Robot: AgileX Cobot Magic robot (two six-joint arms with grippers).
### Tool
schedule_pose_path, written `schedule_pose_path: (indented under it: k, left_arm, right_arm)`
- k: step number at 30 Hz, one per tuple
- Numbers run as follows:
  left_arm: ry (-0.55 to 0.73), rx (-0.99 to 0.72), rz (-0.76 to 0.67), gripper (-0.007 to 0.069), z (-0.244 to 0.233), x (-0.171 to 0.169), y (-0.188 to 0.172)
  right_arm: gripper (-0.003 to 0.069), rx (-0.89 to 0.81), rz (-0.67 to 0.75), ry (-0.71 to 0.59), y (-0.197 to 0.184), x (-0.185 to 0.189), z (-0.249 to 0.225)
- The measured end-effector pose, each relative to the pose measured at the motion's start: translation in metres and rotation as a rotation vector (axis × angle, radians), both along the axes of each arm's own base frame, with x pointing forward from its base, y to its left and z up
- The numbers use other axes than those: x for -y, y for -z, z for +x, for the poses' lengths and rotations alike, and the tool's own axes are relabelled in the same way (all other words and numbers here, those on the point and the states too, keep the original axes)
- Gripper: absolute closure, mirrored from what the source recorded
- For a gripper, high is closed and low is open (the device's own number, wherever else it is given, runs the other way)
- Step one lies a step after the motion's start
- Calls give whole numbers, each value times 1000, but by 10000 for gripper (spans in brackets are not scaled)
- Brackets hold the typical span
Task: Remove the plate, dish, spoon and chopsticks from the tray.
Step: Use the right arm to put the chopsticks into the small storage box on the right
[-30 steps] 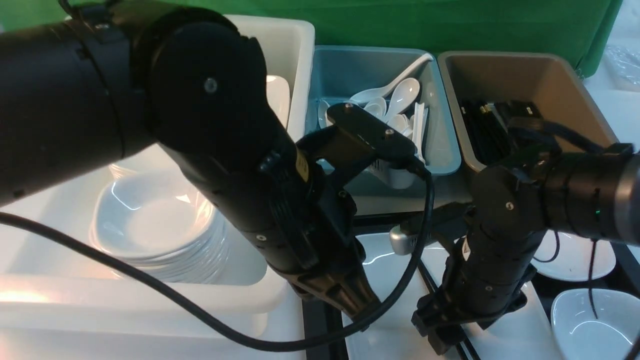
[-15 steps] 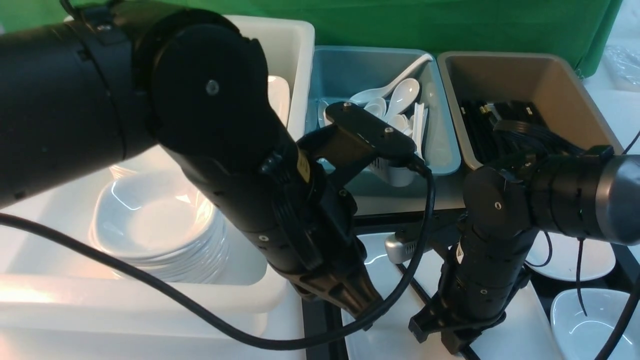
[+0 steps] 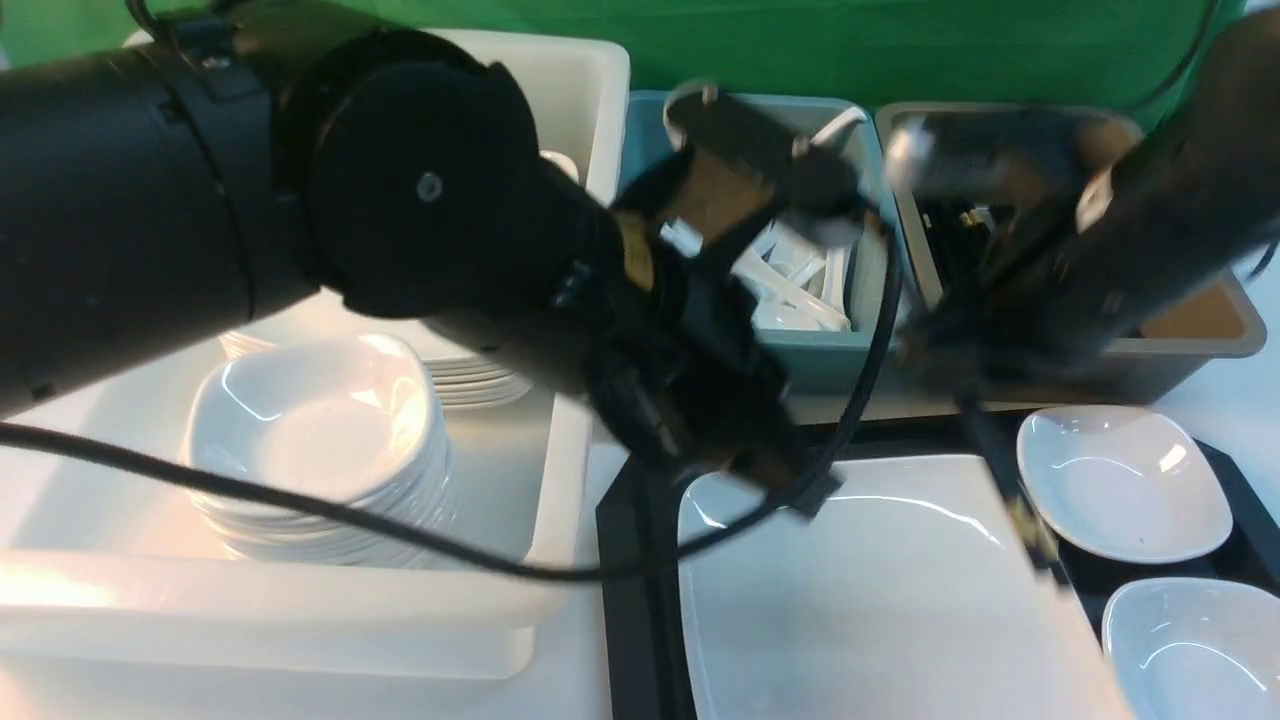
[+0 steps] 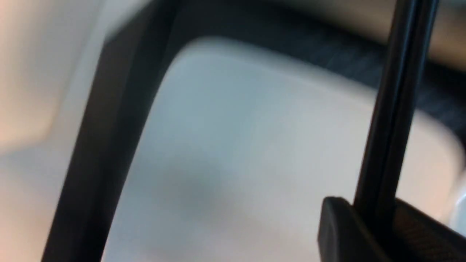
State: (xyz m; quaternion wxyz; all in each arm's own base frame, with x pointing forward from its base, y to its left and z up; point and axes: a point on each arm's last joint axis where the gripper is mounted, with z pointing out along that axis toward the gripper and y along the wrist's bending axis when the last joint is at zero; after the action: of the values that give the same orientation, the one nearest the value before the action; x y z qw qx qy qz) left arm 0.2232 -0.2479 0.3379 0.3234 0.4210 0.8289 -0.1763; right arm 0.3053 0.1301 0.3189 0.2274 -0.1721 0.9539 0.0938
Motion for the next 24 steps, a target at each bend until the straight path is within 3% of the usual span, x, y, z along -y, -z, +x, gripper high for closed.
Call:
schedule_pose_path:
  k: [6, 10, 19, 24]
  left_arm:
    - [-96, 388, -399, 624, 24, 14, -42]
    - [-120, 482, -500, 624, 27, 14, -55]
    - [-96, 376, -392, 624, 23, 14, -41]
    - [-79, 300, -315, 624, 20, 13, -32]
  right_arm:
    - [517, 331, 88, 200, -41, 49, 74]
    - [517, 459, 116, 292, -31, 72, 116]
    - [517, 449, 105, 390, 44, 96, 176]
    - [517, 389, 89, 394, 73, 97, 184]
